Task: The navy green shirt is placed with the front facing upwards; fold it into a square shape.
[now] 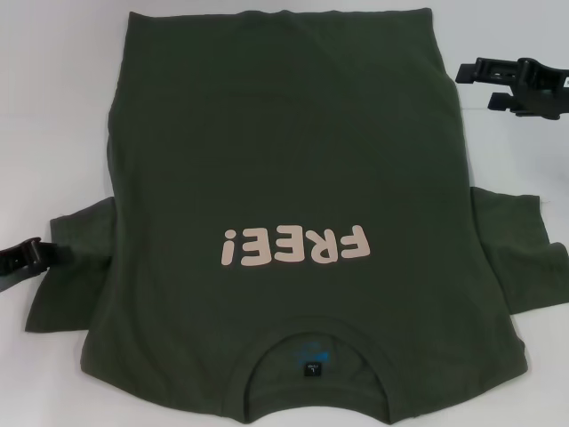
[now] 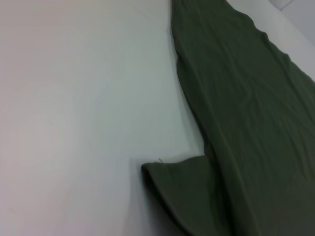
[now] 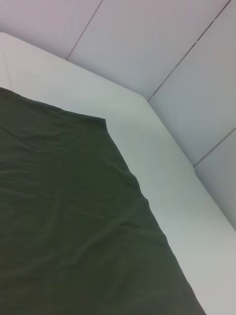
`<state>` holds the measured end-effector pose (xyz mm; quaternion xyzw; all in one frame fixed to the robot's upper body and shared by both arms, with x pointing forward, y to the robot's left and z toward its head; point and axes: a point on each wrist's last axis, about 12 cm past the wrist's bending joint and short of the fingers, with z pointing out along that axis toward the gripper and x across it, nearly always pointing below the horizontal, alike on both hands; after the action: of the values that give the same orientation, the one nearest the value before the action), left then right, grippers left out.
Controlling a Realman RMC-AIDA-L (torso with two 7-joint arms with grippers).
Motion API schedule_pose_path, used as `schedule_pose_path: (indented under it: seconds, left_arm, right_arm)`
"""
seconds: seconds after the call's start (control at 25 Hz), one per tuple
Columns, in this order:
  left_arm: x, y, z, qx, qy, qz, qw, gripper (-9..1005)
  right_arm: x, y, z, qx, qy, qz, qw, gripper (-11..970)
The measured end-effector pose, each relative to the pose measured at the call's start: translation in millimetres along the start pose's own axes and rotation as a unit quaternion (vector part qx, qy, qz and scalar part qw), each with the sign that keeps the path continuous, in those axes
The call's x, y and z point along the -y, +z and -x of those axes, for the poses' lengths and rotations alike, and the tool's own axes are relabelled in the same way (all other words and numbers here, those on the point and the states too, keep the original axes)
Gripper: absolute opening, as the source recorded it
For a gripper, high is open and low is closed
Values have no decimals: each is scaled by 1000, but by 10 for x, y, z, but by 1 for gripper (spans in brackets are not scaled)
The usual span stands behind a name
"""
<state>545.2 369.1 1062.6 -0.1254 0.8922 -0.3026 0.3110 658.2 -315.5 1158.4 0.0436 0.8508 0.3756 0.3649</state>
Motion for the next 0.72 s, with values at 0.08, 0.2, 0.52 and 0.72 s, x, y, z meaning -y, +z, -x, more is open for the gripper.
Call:
schedule_pose_path:
  seconds: [0.08, 0.2, 0.52, 0.72]
  left_arm:
    - [10, 0, 19, -2, 4, 3, 1000, 226]
    - [20, -6, 45, -5, 10, 6, 1000, 110]
    - [199, -54, 312, -36, 131, 59, 989, 3]
    - [300, -74, 544, -48, 186, 110, 975, 4]
  right_arm:
    - [0, 1, 3, 1, 0, 0, 1000, 944]
    - [-9, 7, 9, 1, -1, 0, 1000, 944]
    - [-14, 7, 12, 1, -1, 1, 1000, 944]
    - [1, -5, 11, 4, 2, 0, 1000, 944]
